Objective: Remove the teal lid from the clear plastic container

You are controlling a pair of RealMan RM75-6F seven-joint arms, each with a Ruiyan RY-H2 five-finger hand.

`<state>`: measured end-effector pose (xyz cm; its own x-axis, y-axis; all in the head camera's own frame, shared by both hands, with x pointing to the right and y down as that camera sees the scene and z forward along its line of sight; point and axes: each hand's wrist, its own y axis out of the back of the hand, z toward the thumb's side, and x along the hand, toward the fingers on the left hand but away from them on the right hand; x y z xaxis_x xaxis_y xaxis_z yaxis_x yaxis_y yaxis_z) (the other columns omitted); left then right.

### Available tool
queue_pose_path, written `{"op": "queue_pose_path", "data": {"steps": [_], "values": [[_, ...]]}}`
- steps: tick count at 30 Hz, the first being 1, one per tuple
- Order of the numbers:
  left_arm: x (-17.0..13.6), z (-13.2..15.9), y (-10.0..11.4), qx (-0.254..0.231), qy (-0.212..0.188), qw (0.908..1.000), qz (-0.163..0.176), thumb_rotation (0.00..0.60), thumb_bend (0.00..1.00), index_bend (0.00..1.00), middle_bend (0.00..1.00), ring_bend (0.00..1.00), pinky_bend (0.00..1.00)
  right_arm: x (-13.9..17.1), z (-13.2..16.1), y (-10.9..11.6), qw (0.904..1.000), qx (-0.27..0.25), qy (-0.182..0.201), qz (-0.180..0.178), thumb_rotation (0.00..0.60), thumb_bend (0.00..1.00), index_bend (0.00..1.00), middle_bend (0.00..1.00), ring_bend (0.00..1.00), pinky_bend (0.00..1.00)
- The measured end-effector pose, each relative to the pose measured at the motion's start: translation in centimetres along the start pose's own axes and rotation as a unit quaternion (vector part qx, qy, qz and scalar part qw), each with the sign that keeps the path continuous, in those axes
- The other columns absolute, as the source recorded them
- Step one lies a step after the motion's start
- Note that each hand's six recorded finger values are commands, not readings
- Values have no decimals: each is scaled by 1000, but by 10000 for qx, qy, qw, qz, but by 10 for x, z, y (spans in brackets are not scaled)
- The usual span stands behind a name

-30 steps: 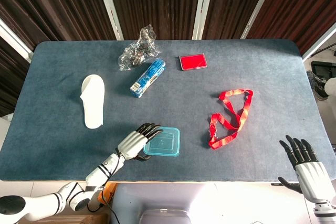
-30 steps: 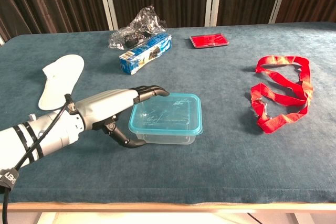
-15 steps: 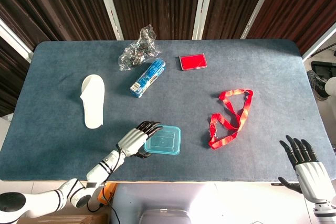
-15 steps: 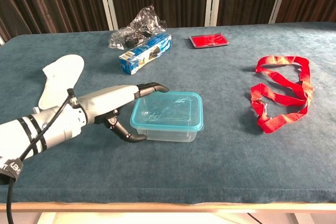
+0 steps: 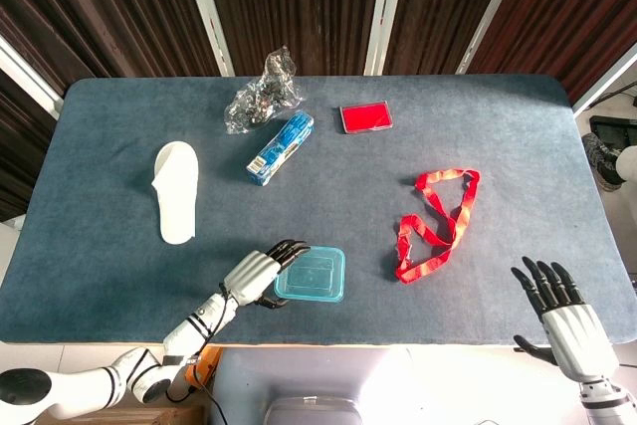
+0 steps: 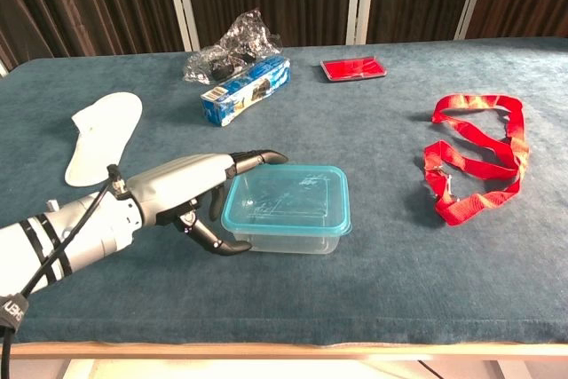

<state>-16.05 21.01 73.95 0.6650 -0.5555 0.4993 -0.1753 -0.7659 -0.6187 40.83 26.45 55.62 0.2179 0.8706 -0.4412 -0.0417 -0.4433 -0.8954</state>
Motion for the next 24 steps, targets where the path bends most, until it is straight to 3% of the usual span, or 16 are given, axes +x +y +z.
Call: {"op": "queue_pose_path", "data": {"steps": [4,12,17,24], "values": [[-5,10,-11,-16,-117,9999,7,600,350,0,644,473,610,-24,16,-4,9992,145,371,46,600,140,37,0,0,0],[-2,16,-21,146,-174,9996,147,600,349,0,657,485,623,-89,78,-26,9880,369,1467,316,600,208,365,0,0,0],[-1,14,-19,149,-131,9996,221,600,350,0,670,497,633,-112,129,-43,9768,-9,2122,280,600,300,527,40,0,0],[-2,13,-17,172,-109,9995,252,600,348,0,673,499,634,-124,173,-64,9643,-325,2617,238,600,343,594,84,0,0]]}}
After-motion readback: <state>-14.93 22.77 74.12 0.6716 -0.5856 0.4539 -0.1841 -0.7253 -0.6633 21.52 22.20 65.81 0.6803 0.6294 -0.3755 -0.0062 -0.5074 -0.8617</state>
